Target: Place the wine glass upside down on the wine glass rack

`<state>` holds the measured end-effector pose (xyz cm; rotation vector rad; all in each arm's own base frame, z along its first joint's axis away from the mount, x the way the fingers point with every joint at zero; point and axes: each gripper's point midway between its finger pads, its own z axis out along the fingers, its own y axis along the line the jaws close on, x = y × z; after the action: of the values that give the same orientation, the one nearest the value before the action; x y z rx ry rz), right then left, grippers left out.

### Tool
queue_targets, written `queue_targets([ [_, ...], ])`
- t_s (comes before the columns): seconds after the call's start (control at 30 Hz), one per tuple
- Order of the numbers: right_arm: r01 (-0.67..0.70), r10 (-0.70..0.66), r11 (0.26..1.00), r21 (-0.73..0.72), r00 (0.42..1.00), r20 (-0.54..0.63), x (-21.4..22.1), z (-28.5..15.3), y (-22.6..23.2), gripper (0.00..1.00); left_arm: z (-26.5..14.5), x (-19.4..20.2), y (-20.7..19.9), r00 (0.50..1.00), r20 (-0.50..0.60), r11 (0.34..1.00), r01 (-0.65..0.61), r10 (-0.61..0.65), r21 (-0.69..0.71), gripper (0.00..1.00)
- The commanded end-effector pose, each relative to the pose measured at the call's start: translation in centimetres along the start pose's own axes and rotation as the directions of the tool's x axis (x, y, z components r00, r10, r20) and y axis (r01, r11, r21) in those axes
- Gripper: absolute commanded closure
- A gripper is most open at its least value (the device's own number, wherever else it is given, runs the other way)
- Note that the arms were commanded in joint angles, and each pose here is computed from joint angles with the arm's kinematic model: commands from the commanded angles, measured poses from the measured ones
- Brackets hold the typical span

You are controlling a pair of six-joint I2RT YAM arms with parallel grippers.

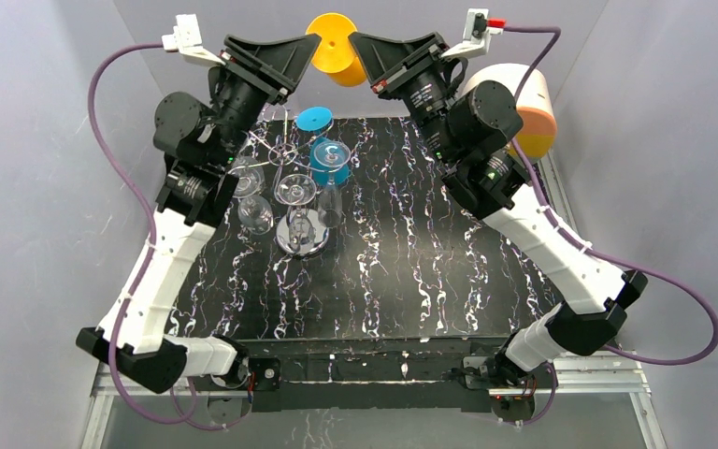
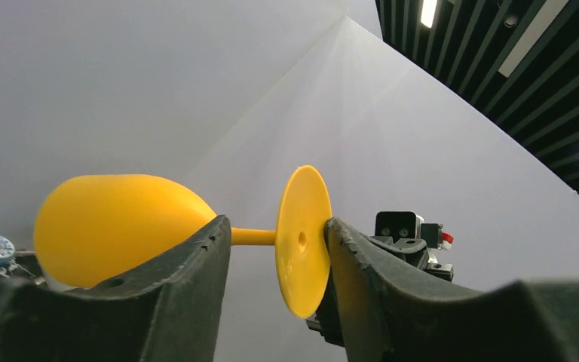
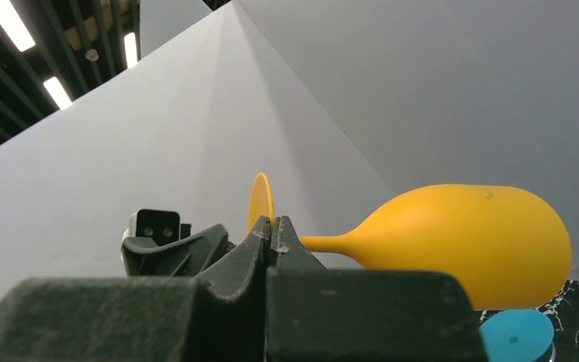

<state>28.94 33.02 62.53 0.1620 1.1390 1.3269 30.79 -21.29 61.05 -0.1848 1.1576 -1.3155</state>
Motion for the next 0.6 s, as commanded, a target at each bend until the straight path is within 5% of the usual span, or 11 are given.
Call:
queue_targets([
  [0.0, 0.055, -0.052, 0.995, -0.087, 0.998, 0.037, -2.0, -0.5, 2.3, 0.99, 0.2, -0.1, -1.9, 0.996, -0.031, 0.996, 0.082, -0.081, 0.043, 0.56],
  [0.1, 0.062, -0.061, 0.994, -0.093, 0.998, 0.013, -1.6, -0.6, 2.3, 0.99, 0.1, 0.0, -1.9, 0.996, -0.030, 0.996, 0.081, -0.079, 0.046, 0.75],
  [0.33, 0.086, -0.086, 0.993, -0.077, 0.996, 0.006, -1.4, -0.6, 1.8, 0.99, -0.3, -0.2, -1.6, 0.999, -0.024, 0.999, 0.041, -0.040, 0.028, 1.00],
  [0.43, 0.094, -0.093, 0.994, -0.054, 0.996, 0.012, -1.4, -0.7, 1.3, 0.99, -0.3, -0.4, -1.9, 1.000, -0.013, 0.999, 0.023, -0.022, 0.043, 1.00],
  [0.57, 0.107, -0.107, 0.994, -0.025, 0.994, 0.026, -1.5, -1.0, 0.5, 0.70, 0.0, -0.6, -1.5, 1.000, 0.004, 0.999, -0.003, 0.003, 0.042, 1.00],
])
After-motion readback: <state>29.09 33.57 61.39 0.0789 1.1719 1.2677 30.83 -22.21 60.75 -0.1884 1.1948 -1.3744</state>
